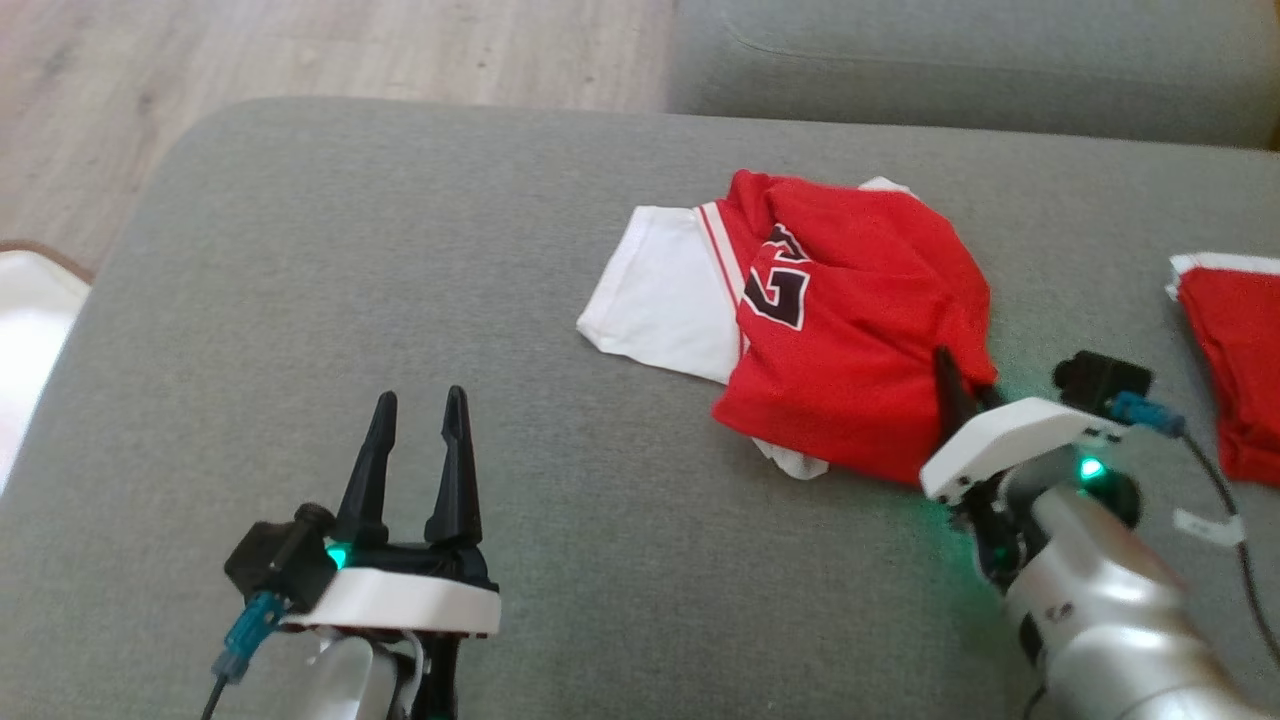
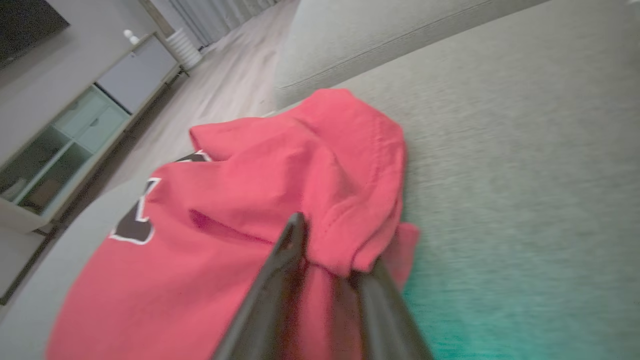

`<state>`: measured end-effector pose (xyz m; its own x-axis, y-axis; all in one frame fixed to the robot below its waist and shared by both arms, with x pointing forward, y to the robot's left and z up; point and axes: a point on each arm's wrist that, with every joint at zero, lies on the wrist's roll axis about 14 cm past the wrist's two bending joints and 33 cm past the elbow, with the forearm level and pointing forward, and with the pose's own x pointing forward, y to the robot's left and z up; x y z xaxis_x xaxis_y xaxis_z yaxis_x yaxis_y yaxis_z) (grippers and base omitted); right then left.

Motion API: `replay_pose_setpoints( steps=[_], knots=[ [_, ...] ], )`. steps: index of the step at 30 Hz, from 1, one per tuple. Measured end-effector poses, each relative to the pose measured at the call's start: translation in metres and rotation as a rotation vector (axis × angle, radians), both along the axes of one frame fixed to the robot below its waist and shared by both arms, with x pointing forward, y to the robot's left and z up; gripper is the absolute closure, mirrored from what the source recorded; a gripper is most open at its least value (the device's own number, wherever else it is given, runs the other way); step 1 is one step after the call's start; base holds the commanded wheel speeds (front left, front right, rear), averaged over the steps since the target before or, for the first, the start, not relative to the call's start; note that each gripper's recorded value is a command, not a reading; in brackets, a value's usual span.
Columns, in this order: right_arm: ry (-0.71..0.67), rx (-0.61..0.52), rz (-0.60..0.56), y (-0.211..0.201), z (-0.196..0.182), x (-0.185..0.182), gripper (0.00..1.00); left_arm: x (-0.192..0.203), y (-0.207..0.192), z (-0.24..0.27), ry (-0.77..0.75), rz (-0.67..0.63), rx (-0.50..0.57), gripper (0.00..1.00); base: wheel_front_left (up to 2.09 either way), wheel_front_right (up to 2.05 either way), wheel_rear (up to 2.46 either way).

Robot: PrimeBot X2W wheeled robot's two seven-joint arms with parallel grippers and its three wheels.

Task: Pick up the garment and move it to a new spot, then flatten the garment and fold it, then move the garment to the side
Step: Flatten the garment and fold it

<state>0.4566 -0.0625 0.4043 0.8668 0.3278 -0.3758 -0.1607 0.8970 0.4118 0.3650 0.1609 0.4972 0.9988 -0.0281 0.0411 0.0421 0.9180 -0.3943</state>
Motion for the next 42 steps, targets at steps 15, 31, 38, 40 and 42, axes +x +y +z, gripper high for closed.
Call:
replay_pose_setpoints(
  steps=[15,31,38,40,42],
  knots=[
    [-0.474,-0.084,-0.095,-0.053,0.121,0.031,0.0,0.022,-0.04,0.011,-0.042,-0.126,0.003,0.0,0.0,0.0,0.0],
    [-0.398,-0.029,-0.205,-0.082,0.073,-0.07,0.0,0.022,-0.057,0.006,-0.028,-0.18,0.006,0.0,0.0,0.0,0.0],
    [-0.4,-0.024,-0.189,-0.076,0.073,-0.068,0.0,0.024,-0.055,0.003,-0.021,-0.175,0.003,0.0,0.0,0.0,0.0],
    [-0.398,-0.03,-0.187,-0.076,0.071,-0.065,0.0,0.026,-0.055,0.001,-0.015,-0.175,0.001,0.0,0.0,0.0,0.0],
    [-0.4,-0.045,-0.18,-0.075,0.07,-0.059,0.0,0.028,-0.056,-0.001,-0.01,-0.177,0.0,0.0,0.0,0.0,0.0]
  ],
)
